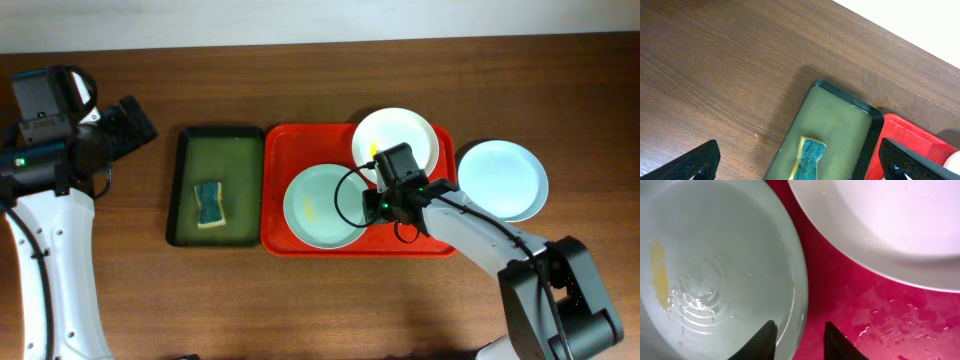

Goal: Clean dirty plates on tray and stack at the side
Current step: 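Hold the pale green plate steady on the red tray with the right gripper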

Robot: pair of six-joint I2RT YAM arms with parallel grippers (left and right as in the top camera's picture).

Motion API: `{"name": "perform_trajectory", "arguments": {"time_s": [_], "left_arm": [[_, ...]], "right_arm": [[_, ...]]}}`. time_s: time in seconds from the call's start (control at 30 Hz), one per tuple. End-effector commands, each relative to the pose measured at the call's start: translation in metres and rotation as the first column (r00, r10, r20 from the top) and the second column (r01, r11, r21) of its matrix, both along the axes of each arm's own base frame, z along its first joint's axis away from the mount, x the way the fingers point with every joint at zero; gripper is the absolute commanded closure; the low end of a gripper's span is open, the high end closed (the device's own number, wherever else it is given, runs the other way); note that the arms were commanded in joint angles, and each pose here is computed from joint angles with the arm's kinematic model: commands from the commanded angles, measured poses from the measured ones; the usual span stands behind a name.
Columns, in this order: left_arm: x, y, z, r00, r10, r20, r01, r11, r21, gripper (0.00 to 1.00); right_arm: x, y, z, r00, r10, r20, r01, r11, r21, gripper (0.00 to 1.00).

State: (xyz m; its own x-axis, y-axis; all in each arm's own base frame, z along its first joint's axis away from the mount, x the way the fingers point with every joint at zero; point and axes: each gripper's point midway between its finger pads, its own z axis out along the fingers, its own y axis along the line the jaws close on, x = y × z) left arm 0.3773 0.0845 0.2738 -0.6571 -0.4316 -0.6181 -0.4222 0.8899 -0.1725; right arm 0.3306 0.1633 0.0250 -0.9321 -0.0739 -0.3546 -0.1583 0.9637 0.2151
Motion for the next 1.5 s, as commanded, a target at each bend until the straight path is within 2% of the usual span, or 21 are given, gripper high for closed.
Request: {"name": "perform_trajectory", "arguments": {"time_s": [0.0, 0.33, 0.37, 0.47, 0.6, 0.77, 0.83, 0.87, 0.93, 0.97, 1.0, 1.03, 1.1, 1.2, 1.33, 1.47], "left_arm": [[0.001, 0.001, 0.0, 1.0, 0.007, 0.002, -0.007, 1.0, -0.007, 0.01], [0.001, 0.001, 0.0, 1.0, 0.007, 0.002, -0.007, 1.0, -0.007, 0.0], [0.0, 0.001, 0.0, 1.0, 0.007, 0.002, -0.007, 1.0, -0.007, 0.01], [0.0, 0.001, 0.0, 1.0, 0.007, 0.002, -0.007, 1.0, -0.007, 0.01], [0.0, 0.001, 0.0, 1.0, 0.007, 0.002, -0.007, 1.0, -0.007, 0.0], [0.0, 0.001, 0.0, 1.0, 0.007, 0.002, -0.007, 1.0, -0.007, 0.0], [0.001, 0.001, 0.0, 1.0, 0.007, 0.002, -0.007, 1.0, -0.007, 0.01], [0.0, 0.001, 0.0, 1.0, 0.007, 0.002, -0.007, 1.0, -0.007, 0.01], [0.0, 0.001, 0.0, 1.0, 0.007, 0.002, -0.007, 1.0, -0.007, 0.01], [0.0, 0.001, 0.0, 1.0, 0.007, 0.002, -0.007, 1.0, -0.007, 0.01], [0.0, 0.001, 0.0, 1.0, 0.007, 0.002, -0.007, 1.0, -0.007, 0.01], [0.001, 0.001, 0.0, 1.0, 0.007, 0.002, -0.007, 1.0, -0.007, 0.0], [0.001, 0.001, 0.0, 1.0, 0.007, 0.002, -0.007, 1.0, -0.007, 0.01], [0.0, 0.001, 0.0, 1.0, 0.007, 0.002, -0.007, 1.0, -0.007, 0.01], [0.0, 0.001, 0.0, 1.0, 0.007, 0.002, -0.007, 1.0, -0.007, 0.01], [0.0, 0.001, 0.0, 1.0, 0.007, 0.002, -0.007, 1.0, -0.007, 0.01]], "right_arm": [[0.006, 0.002, 0.004, 1.0, 0.014, 0.026, -0.013, 1.0, -0.02, 0.71], [0.009, 0.002, -0.008, 1.0, 0.001, 0.017, -0.001, 1.0, -0.03, 0.83], [0.011, 0.003, -0.007, 0.999, -0.03, 0.016, 0.03, 0.999, -0.015, 0.9], [0.009, 0.007, -0.008, 0.997, -0.076, -0.001, 0.076, 0.997, 0.006, 0.96], [0.004, 0.017, -0.007, 0.989, -0.144, -0.028, 0.145, 0.989, 0.04, 0.96], [0.003, 0.017, -0.006, 0.934, -0.341, -0.102, 0.351, 0.931, 0.099, 0.96], [0.001, 0.016, -0.008, 0.93, -0.349, -0.115, 0.36, 0.929, 0.091, 0.96], [0.001, 0.016, -0.007, 0.937, -0.332, -0.106, 0.342, 0.936, 0.088, 0.81], [0.007, 0.019, 0.006, 0.981, -0.194, -0.026, 0.195, 0.978, 0.069, 0.59], [0.011, 0.02, 0.012, 0.994, -0.106, 0.018, 0.105, 0.993, 0.046, 0.56], [0.015, 0.023, 0.016, 0.998, 0.004, 0.064, -0.004, 1.0, 0.009, 0.56], [0.016, 0.023, 0.017, 0.996, 0.037, 0.076, -0.037, 0.999, -0.005, 0.56], [0.016, 0.023, 0.016, 0.996, 0.052, 0.079, -0.051, 0.999, -0.012, 0.59], [0.021, 0.014, 0.009, 0.995, 0.031, 0.094, -0.024, 0.997, -0.068, 0.68], [0.021, 0.013, 0.006, 0.996, 0.029, 0.086, -0.022, 0.997, -0.074, 0.81], [0.02, 0.014, 0.004, 0.996, 0.032, 0.078, -0.026, 0.997, -0.071, 0.77]]}}
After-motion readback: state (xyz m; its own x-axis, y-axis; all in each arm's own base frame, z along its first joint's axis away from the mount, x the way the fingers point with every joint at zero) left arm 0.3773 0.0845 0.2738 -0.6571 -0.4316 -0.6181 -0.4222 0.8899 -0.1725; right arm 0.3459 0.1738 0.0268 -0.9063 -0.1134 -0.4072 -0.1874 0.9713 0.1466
